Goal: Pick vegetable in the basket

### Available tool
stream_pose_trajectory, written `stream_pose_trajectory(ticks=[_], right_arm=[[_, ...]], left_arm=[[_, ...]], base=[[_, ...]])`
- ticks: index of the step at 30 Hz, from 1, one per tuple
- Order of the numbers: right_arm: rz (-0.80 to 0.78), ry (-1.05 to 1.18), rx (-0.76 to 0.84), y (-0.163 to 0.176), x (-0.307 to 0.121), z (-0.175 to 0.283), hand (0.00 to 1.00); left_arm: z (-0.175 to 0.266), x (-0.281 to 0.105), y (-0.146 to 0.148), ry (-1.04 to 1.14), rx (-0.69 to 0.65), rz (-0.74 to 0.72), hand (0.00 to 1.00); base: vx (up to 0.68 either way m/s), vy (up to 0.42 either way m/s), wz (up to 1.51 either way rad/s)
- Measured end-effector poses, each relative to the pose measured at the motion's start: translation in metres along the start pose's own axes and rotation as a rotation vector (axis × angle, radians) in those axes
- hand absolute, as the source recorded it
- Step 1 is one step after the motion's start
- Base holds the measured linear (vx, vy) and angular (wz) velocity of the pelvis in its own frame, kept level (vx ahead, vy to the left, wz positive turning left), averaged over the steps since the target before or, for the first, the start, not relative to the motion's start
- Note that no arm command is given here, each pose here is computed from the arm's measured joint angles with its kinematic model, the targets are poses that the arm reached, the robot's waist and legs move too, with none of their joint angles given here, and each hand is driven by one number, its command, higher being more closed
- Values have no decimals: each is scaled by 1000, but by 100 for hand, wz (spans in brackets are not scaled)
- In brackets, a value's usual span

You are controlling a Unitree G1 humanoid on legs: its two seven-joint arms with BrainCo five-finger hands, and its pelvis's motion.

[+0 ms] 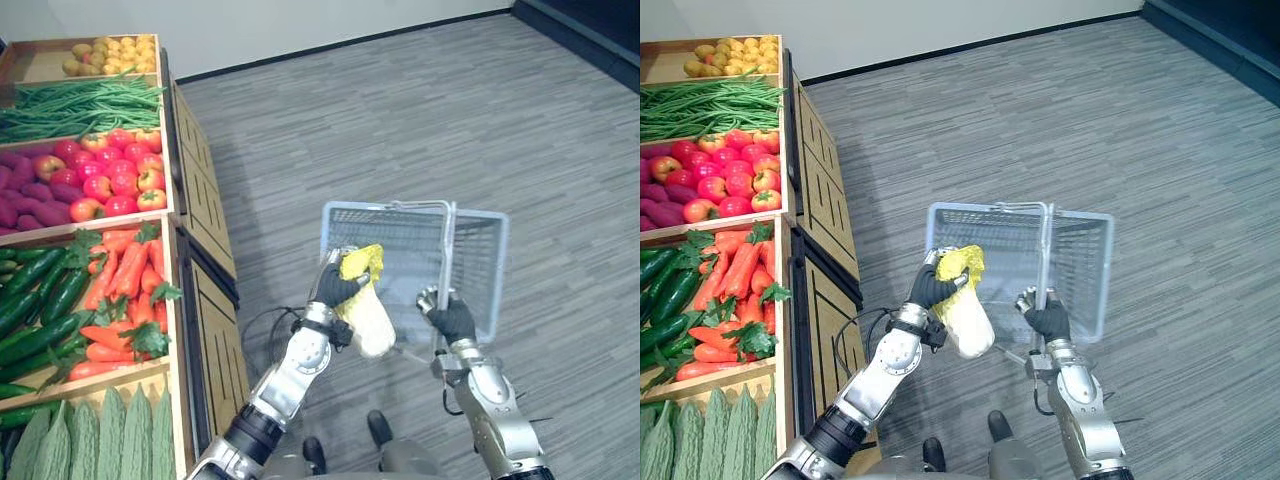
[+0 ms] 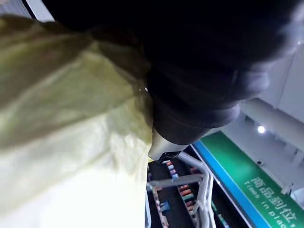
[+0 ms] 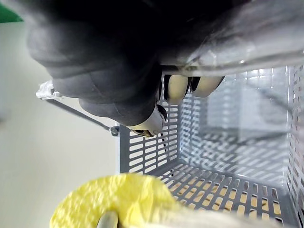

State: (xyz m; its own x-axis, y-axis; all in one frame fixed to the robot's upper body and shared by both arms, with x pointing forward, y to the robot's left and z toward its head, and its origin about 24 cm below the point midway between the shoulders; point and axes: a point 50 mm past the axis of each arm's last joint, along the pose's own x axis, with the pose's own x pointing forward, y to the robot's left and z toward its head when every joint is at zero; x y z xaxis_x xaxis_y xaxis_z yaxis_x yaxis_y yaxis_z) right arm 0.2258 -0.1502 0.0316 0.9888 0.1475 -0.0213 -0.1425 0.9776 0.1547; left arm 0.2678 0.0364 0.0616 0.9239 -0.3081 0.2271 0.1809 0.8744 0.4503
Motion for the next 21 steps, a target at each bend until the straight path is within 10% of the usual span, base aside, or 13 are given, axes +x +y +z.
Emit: stream_pose_trajectory(ticks=[3,4,21], right_arm=[[57,8,38,13,1,-2,100],[67,12,53,17,1,-4,100],[130,74,113,40,0,-14,100]], left_arm=[[-4,2,-8,-1,99,-52,100],[-5,3,-12,-1,137,-75,0],[-29,0,-19,87,280,-144,0]], base=[[18,17,14],[0,7,18],[-11,1,7]])
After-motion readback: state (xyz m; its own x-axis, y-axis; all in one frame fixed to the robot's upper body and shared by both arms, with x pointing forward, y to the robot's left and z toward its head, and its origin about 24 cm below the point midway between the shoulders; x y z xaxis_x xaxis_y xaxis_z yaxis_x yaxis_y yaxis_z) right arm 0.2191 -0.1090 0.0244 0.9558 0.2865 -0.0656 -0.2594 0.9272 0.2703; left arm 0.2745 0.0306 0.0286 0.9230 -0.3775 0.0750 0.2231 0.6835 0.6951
